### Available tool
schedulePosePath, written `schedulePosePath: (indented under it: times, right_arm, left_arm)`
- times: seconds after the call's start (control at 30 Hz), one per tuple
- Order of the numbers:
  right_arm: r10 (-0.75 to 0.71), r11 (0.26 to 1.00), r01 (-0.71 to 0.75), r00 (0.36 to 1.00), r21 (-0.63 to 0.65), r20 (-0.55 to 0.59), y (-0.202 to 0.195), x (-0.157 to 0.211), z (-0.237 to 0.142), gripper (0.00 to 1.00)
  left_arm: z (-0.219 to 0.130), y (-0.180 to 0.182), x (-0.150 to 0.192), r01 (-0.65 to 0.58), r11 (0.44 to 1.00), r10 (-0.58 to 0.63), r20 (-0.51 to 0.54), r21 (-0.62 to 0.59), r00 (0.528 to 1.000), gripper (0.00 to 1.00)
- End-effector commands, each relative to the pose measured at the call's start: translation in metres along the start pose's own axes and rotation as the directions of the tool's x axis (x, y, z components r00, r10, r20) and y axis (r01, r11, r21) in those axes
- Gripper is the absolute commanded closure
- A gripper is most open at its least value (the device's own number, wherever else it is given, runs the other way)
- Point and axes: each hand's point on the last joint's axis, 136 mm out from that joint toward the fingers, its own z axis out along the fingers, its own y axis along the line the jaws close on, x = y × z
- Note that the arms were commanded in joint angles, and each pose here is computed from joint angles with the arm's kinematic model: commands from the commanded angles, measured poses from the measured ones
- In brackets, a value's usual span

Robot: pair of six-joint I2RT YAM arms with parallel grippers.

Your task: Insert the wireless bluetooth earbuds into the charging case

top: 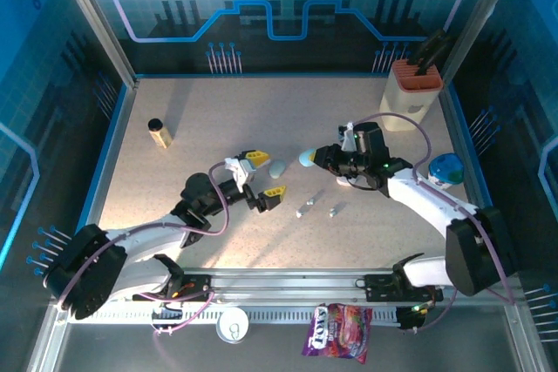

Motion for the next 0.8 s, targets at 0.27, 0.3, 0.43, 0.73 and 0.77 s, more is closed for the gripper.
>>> schedulePosePath:
  times: [0.27, 0.3, 0.43, 0.73, 0.77]
  right_arm:
    - [-0.061, 0.981, 0.062, 0.998, 0.182, -0.012, -0.052, -0.035, 0.047, 0.87]
    - [-0.056, 0.979, 0.058, 0.998, 0.195, -0.02, -0.058, -0.036, 0.052, 0.87]
    - [-0.026, 0.979, 0.034, 0.999, 0.202, -0.045, -0.07, -0.04, 0.069, 0.86]
    - [0.039, 0.975, -0.022, 0.997, 0.219, -0.072, -0.095, -0.046, 0.084, 0.68]
    - [0.041, 0.976, -0.025, 0.997, 0.215, -0.07, -0.095, -0.048, 0.082, 0.61]
  left_arm:
    - [0.0, 0.03, 0.036, 0.035, 0.986, -0.067, -0.198, -0.163, 0.978, 0.01]
    - [0.0, 0.033, 0.039, 0.041, 0.983, -0.079, -0.212, -0.177, 0.974, 0.01]
    - [0.001, 0.045, 0.05, 0.059, 0.969, -0.125, -0.272, -0.24, 0.954, 0.01]
    - [0.006, 0.068, 0.072, 0.083, 0.929, -0.23, -0.386, -0.361, 0.893, 0.01]
    - [0.009, 0.066, 0.075, 0.087, 0.932, -0.237, -0.411, -0.352, 0.88, 0.01]
